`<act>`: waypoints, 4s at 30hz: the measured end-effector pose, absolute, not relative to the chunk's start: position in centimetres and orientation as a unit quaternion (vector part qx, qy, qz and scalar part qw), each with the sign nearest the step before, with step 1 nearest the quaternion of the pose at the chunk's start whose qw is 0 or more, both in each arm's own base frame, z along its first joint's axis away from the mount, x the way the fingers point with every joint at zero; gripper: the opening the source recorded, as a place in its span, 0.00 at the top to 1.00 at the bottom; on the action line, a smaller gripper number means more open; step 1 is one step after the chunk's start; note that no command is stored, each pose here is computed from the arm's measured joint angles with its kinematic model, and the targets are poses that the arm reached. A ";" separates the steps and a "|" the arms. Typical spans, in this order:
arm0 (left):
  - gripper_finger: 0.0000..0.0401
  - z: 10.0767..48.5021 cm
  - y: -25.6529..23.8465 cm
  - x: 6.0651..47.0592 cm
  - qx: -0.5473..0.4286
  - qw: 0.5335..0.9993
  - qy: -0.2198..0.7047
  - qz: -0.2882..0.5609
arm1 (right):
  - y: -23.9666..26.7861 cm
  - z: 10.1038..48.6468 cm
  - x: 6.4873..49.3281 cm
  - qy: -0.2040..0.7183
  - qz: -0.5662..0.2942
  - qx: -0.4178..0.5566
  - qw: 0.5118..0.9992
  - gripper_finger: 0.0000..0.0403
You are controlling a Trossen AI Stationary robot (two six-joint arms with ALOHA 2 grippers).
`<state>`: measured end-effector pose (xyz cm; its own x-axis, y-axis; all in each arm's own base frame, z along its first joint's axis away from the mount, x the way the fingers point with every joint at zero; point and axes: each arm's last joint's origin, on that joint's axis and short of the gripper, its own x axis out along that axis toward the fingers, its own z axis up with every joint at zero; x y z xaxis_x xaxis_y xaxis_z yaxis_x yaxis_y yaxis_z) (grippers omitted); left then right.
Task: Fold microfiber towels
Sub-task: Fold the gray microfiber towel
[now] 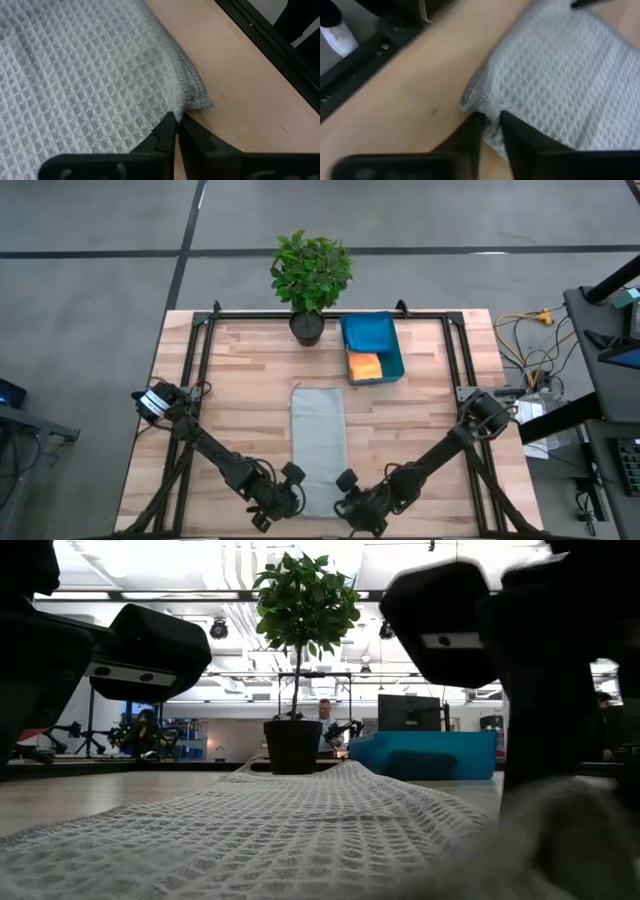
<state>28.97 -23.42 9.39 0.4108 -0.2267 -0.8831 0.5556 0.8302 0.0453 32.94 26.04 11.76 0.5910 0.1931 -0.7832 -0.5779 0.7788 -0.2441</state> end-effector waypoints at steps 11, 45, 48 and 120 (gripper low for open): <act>1.00 14.5 -23.0 28.4 0.135 0.846 0.444 -0.263 | 25.9 16.2 32.7 0.399 0.200 -0.119 0.887 0.98; 0.95 15.7 -23.8 29.7 -0.033 0.878 0.365 -0.308 | 24.3 16.8 32.5 0.436 0.203 0.015 0.877 0.98; 0.86 15.4 -24.1 30.0 -0.050 0.881 0.354 -0.312 | 24.2 16.6 32.5 0.438 0.202 0.016 0.876 0.98; 0.99 15.1 -24.0 29.7 -0.221 0.866 0.424 -0.147 | 21.6 14.1 31.3 0.418 0.055 0.308 0.853 0.98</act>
